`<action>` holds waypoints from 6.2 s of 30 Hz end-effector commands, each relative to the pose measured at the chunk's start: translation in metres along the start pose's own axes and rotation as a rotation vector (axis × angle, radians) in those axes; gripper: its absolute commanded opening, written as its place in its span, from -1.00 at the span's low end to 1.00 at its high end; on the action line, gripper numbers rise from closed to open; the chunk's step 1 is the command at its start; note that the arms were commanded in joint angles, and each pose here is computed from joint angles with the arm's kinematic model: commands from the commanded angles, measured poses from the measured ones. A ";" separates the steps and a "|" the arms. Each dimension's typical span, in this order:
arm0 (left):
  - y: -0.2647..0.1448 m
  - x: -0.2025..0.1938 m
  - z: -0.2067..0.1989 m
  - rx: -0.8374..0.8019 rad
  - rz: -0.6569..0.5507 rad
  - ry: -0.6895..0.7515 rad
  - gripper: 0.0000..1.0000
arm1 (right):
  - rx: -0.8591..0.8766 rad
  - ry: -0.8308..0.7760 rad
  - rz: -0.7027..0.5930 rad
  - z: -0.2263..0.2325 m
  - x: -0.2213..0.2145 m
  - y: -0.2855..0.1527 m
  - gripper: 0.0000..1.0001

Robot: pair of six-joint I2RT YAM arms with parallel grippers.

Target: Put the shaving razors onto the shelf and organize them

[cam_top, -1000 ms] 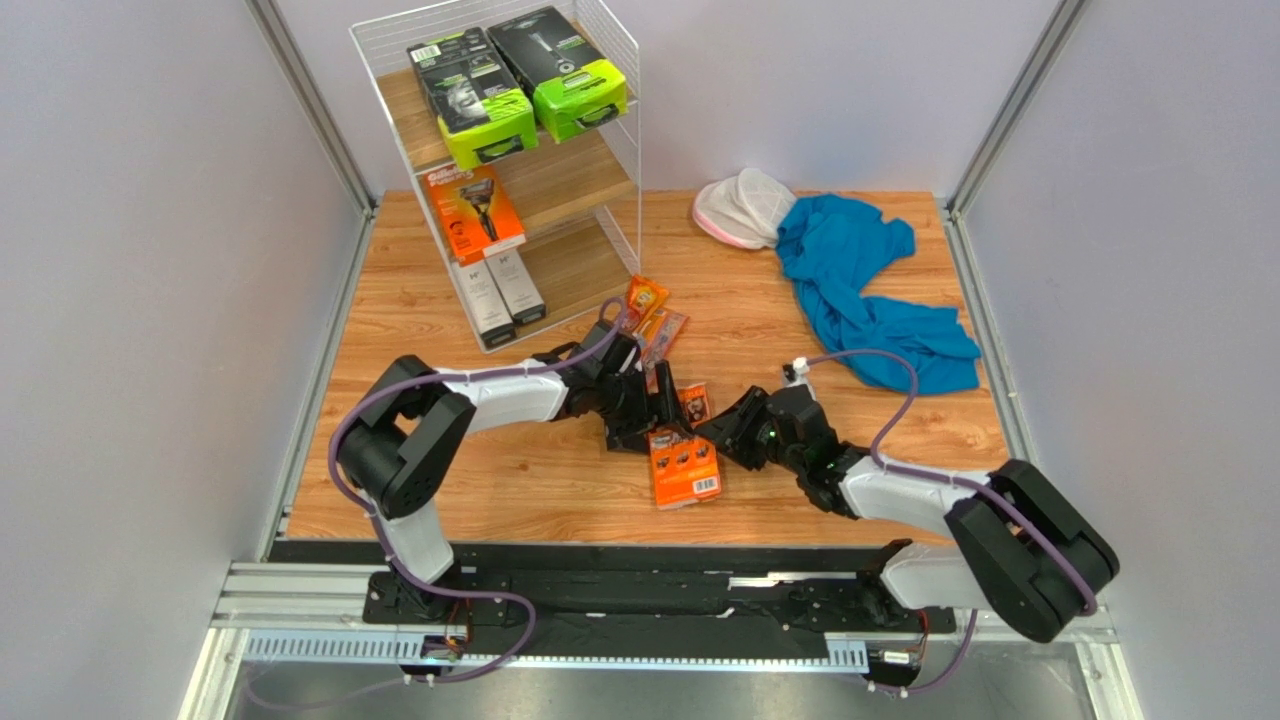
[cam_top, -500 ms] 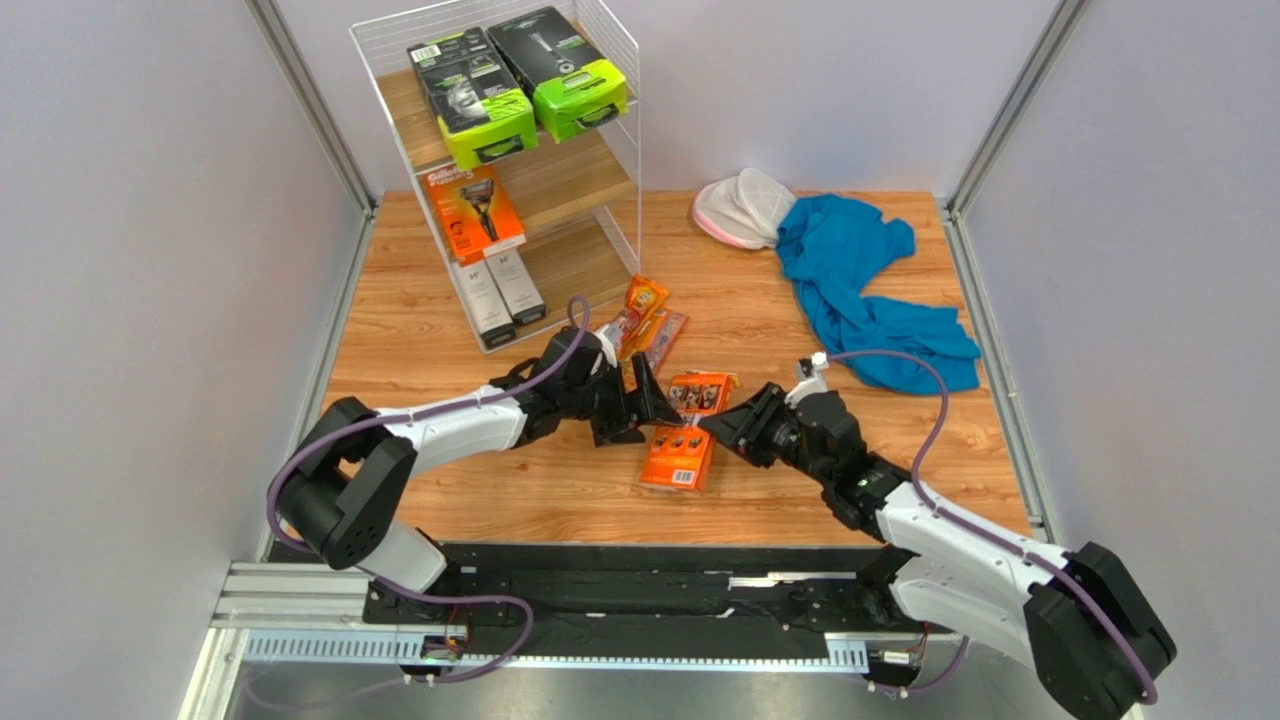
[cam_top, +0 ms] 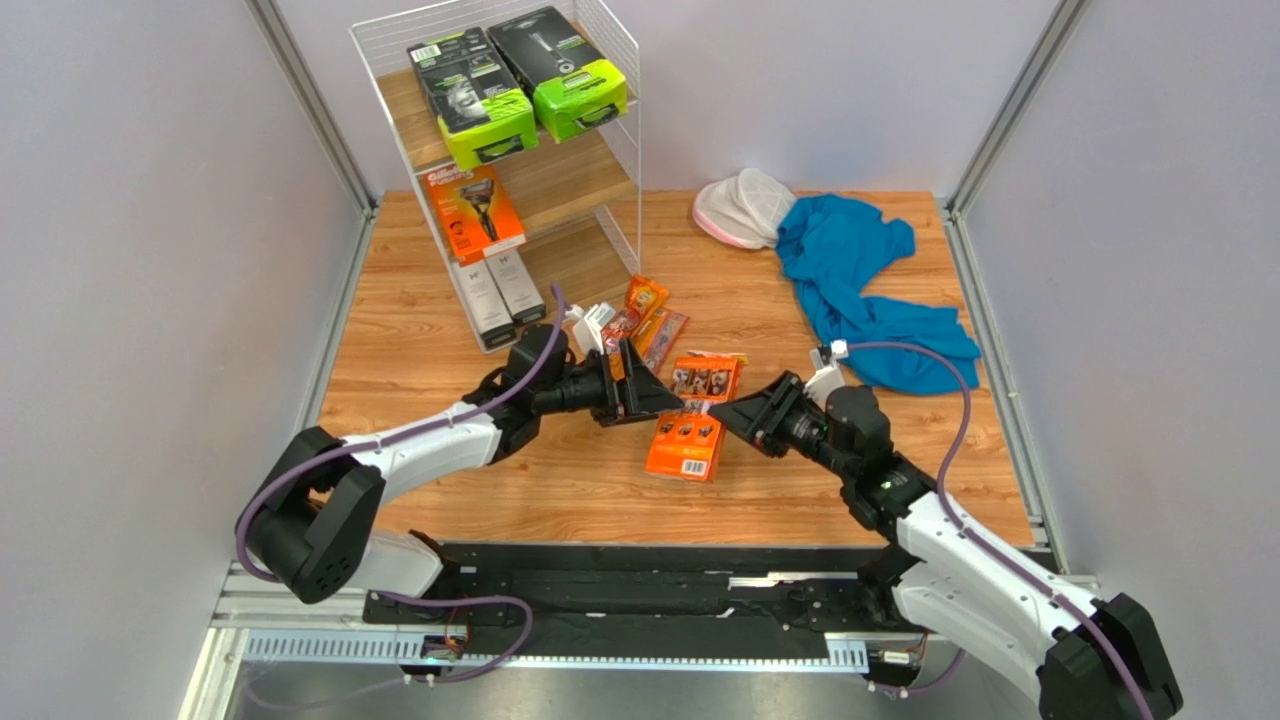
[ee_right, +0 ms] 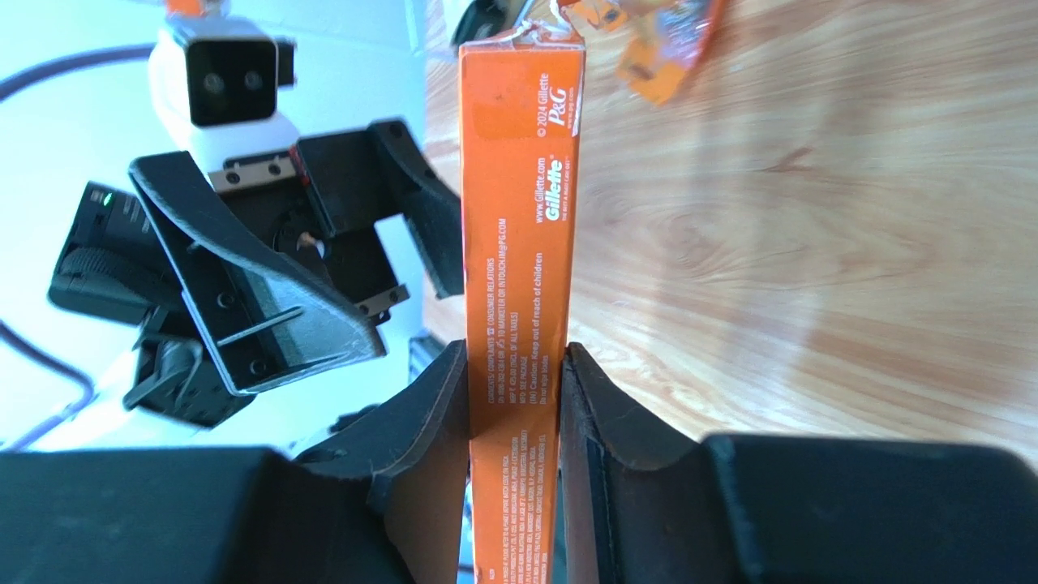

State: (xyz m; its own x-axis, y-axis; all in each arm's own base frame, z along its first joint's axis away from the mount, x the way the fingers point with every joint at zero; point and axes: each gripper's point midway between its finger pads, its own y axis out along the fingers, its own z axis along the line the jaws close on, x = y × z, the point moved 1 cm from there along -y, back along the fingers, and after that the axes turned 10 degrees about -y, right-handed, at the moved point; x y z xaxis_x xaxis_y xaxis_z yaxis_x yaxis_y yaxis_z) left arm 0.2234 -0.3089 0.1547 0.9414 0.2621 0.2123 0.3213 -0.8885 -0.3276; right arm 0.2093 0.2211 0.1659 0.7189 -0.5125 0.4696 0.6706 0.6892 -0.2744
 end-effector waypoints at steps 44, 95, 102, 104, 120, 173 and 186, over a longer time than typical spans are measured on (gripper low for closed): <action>-0.047 0.066 -0.186 -0.571 -0.265 -0.022 -1.00 | 0.346 -0.170 -0.265 0.085 0.045 -0.066 1.00; -0.058 0.049 -0.107 -0.011 -0.419 0.101 0.98 | 0.485 -0.156 -0.178 0.121 0.044 -0.050 -1.00; -0.117 0.054 -0.030 0.308 -0.419 0.005 0.98 | 0.441 -0.173 -0.115 0.122 0.044 -0.031 -1.00; -0.142 0.062 -0.019 0.333 -0.473 -0.006 0.98 | 0.429 -0.178 -0.100 0.121 0.046 -0.021 -1.00; -0.215 0.047 0.017 0.378 -0.535 -0.171 0.98 | 0.584 -0.182 -0.037 0.199 0.085 0.078 -1.00; -0.216 0.013 0.027 0.383 -0.426 -0.029 0.98 | 0.416 0.085 -0.039 0.198 0.139 0.266 0.50; -0.216 0.012 0.027 0.378 -0.423 -0.026 0.98 | 0.374 0.102 -0.016 0.182 0.120 0.243 1.00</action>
State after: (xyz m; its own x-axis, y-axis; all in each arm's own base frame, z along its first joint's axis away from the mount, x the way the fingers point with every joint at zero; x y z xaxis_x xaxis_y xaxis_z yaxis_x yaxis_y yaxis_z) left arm 0.1681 -0.1038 0.1989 0.7245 0.5943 0.3493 0.6732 -0.5011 -0.5438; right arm 0.4414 0.4276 0.2611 0.7711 -0.5403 0.3368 0.5848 0.8102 -0.0392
